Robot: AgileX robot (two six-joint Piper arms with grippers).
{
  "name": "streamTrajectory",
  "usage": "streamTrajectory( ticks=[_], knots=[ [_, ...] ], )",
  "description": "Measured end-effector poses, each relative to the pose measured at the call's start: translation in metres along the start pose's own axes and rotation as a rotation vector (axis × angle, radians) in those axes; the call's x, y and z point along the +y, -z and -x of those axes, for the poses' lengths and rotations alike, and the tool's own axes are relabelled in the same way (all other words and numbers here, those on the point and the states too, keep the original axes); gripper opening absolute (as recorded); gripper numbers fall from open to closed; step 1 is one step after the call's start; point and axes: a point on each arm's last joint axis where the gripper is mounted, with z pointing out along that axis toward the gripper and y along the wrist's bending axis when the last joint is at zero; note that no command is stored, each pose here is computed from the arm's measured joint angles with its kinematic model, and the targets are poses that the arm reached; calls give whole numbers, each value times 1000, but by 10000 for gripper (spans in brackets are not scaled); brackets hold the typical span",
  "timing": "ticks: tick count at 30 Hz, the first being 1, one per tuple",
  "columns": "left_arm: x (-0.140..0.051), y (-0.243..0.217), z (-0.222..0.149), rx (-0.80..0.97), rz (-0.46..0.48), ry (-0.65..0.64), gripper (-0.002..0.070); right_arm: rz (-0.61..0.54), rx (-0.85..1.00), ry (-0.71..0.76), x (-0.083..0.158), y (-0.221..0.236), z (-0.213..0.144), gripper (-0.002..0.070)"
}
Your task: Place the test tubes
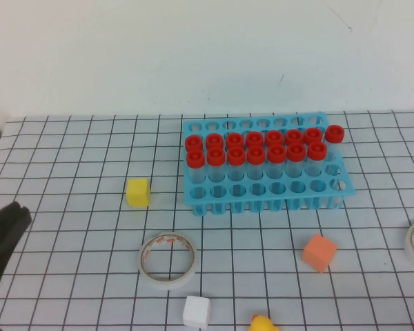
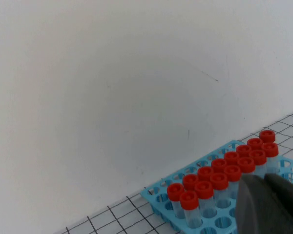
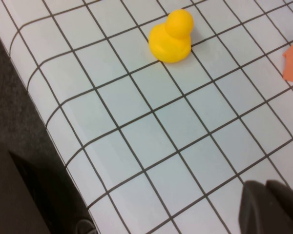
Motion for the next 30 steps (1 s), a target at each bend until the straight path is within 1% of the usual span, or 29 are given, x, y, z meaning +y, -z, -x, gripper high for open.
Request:
streamTrajectory(
  ticks=[4,7,9,12,14,15,16,17,22,27,30],
  knots=[
    [0,0,-3,13,2,10,0,0,0,0,0,0,0,-1],
    [1,2,0,-18,17,-9,0,0,0,0,0,0,0,-1],
    [6,7,1,-31,68,11,0,0,1,0,0,0,0,-1],
    [15,16,1,-33,183,71,0,0,1,0,0,0,0,-1],
    [20,22,0,-32,266,76,0,0,1,0,0,0,0,-1],
    [21,25,-2,-35,293,70,0,0,1,0,0,0,0,-1],
    [21,27,-7,-31,320,60,0,0,1,0,0,0,0,-1],
    [21,32,-20,-16,363,59,0,0,1,0,0,0,0,-1],
    [17,42,-65,39,428,112,0,0,1,0,0,0,0,-1],
    [11,48,-113,119,458,147,0,0,1,0,0,0,0,-1],
    [9,51,-125,151,459,163,0,0,1,0,0,0,0,-1]
  ],
)
